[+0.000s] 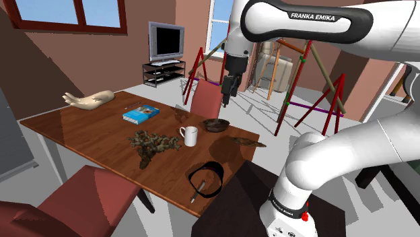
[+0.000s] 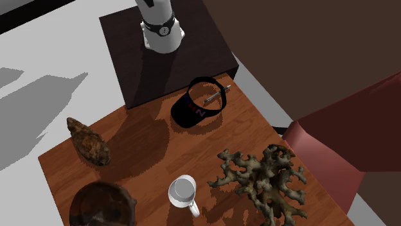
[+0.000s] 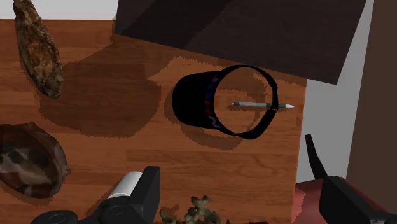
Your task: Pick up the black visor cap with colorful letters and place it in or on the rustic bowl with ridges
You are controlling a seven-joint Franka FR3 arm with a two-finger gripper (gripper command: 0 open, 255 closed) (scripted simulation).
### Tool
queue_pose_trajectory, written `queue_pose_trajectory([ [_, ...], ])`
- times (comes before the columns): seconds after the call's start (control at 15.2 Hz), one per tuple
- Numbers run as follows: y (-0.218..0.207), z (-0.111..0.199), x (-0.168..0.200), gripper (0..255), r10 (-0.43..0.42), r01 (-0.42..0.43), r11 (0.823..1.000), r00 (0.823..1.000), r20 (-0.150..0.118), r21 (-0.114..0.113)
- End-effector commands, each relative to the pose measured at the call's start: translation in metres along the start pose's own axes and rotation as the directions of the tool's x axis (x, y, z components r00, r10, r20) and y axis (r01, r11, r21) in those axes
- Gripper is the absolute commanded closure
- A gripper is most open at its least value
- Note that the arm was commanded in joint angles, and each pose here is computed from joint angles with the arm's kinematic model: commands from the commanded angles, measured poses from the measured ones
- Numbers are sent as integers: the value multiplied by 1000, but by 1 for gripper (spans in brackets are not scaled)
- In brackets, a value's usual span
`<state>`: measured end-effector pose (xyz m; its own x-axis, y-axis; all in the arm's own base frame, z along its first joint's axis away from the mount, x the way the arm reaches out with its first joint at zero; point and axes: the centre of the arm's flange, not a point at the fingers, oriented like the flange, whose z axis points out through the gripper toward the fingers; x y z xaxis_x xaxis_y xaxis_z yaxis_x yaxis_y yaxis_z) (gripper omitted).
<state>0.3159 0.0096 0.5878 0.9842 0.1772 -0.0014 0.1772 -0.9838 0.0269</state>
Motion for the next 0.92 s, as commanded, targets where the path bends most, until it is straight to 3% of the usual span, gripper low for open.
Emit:
queue_pose_trajectory([
  [0.0, 0, 0, 0, 0, 0, 0, 1000, 1000, 0, 0],
  [0.86, -51, 172, 16, 0, -36, 38, 980, 999, 17, -193],
])
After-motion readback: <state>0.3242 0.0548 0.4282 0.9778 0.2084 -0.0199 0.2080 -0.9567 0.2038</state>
